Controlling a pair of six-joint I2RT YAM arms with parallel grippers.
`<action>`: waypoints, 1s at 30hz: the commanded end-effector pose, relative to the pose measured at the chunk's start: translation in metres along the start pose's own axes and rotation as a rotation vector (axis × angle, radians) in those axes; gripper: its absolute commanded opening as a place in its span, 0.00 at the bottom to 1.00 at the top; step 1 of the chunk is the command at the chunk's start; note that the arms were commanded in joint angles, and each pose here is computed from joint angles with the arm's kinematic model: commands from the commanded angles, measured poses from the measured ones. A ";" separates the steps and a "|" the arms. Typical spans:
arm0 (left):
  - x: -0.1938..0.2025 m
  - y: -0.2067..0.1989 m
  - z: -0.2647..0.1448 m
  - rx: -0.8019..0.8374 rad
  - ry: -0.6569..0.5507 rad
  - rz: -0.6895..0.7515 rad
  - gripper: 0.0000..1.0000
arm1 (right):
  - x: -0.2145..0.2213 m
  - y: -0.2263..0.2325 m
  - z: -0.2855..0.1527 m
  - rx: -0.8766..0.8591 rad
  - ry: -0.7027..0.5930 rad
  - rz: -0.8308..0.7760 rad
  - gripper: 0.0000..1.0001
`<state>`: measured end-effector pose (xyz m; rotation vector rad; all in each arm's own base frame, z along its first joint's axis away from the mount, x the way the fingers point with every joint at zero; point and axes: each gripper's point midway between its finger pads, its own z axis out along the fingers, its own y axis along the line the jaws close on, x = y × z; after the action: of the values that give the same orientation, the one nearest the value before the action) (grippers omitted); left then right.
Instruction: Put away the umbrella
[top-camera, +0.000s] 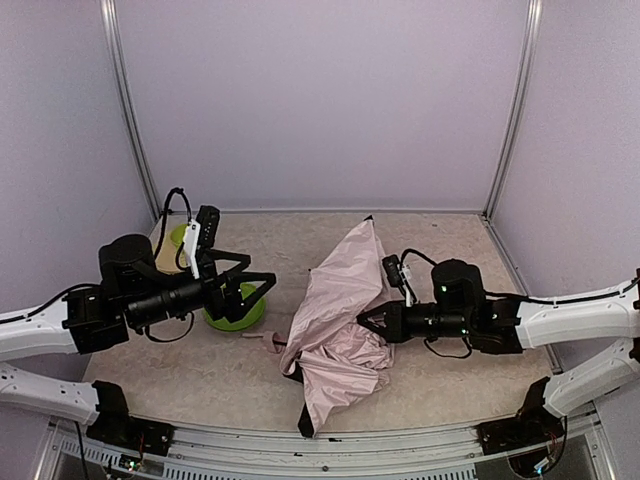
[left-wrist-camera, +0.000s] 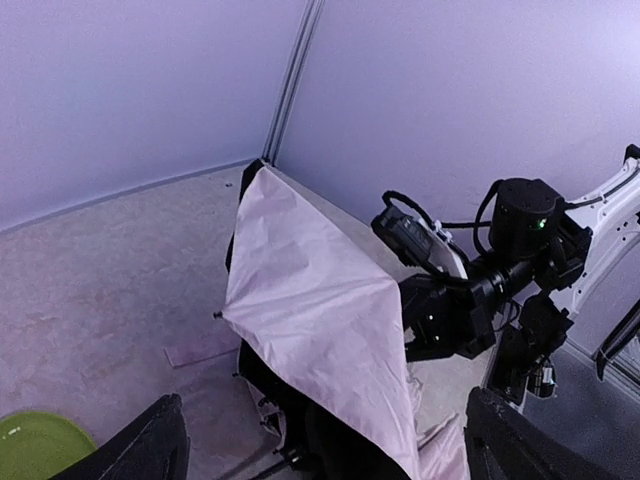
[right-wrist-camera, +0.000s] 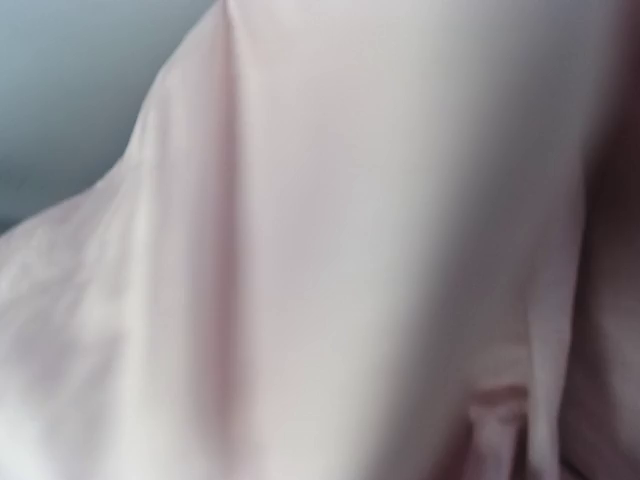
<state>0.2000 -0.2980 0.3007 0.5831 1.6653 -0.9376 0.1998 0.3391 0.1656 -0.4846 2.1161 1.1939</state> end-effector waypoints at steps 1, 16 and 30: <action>0.049 -0.010 -0.007 0.044 0.129 -0.080 0.94 | -0.025 0.000 -0.009 -0.015 -0.093 0.022 0.00; 0.139 -0.015 0.037 0.118 0.380 0.014 0.64 | -0.029 0.002 -0.006 -0.017 -0.088 0.001 0.00; -0.020 -0.120 -0.009 0.545 -0.195 0.329 0.00 | 0.012 0.045 0.016 -0.206 0.145 -0.134 0.00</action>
<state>0.1328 -0.3613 0.2603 1.0450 1.5060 -1.1090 0.1944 0.3524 0.1642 -0.6181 2.1104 1.2520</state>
